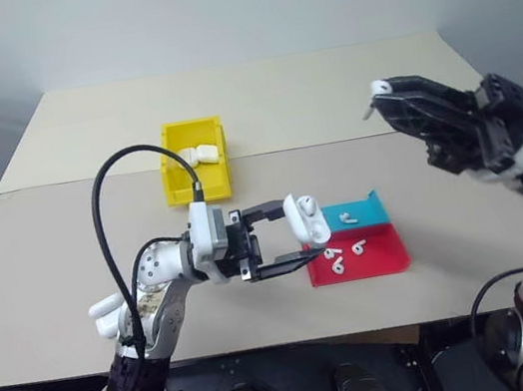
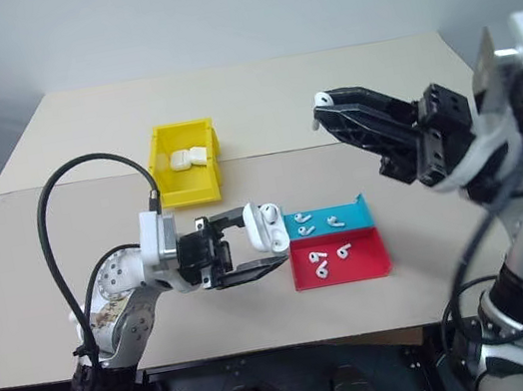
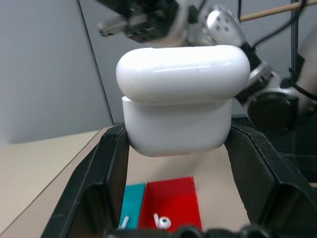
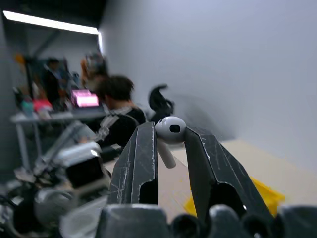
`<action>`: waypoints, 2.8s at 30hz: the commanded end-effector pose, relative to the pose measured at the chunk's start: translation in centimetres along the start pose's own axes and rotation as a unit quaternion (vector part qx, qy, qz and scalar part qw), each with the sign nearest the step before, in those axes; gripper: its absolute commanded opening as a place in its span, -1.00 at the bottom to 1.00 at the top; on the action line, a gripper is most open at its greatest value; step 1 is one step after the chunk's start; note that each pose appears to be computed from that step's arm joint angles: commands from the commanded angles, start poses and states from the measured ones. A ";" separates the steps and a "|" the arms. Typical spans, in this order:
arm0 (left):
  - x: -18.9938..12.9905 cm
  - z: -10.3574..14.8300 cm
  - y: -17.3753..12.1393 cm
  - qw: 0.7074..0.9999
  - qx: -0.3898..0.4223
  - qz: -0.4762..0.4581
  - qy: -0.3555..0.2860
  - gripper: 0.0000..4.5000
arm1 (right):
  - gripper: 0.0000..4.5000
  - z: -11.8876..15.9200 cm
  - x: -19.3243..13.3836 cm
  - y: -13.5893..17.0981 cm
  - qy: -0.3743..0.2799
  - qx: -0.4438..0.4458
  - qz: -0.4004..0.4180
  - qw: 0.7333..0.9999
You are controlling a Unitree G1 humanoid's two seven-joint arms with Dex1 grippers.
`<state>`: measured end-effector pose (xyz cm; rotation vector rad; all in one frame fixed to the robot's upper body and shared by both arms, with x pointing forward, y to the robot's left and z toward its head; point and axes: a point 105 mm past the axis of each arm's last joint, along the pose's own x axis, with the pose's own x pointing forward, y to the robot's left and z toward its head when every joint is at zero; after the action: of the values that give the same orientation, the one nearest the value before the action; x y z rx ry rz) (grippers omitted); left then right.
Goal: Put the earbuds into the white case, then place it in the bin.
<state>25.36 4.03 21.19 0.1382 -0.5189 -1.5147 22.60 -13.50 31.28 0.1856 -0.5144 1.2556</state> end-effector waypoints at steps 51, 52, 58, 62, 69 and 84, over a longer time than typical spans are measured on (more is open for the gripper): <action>1.0 0.3 0.1 1.000 0.015 -0.001 -0.022 0.20 | -0.66 -6.7 -0.8 3.5 0.152 0.051 0.032 0.986; 1.0 0.3 0.1 1.000 0.015 -0.001 -0.023 0.20 | -0.66 -6.7 -0.8 3.5 0.153 0.048 0.033 0.987; 1.0 0.3 0.2 1.000 0.015 0.000 -0.023 0.20 | -0.41 -7.1 -0.7 3.3 0.164 0.037 0.027 0.985; 1.0 0.2 0.2 1.000 0.015 0.000 -0.022 0.20 | -0.41 -7.5 -0.8 3.2 0.175 0.033 0.025 0.984; 0.8 0.1 0.2 1.000 0.016 0.002 -0.018 0.20 | -0.41 -7.2 -1.1 3.1 0.170 0.011 0.023 0.985; 0.7 -0.2 0.3 1.000 0.017 0.007 -0.015 0.20 | -0.41 -4.8 -1.9 2.0 0.141 -0.076 0.002 0.987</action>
<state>25.84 3.25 20.60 0.1247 -0.5241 -1.5038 21.89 -11.84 24.34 -0.0682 -0.2848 1.2376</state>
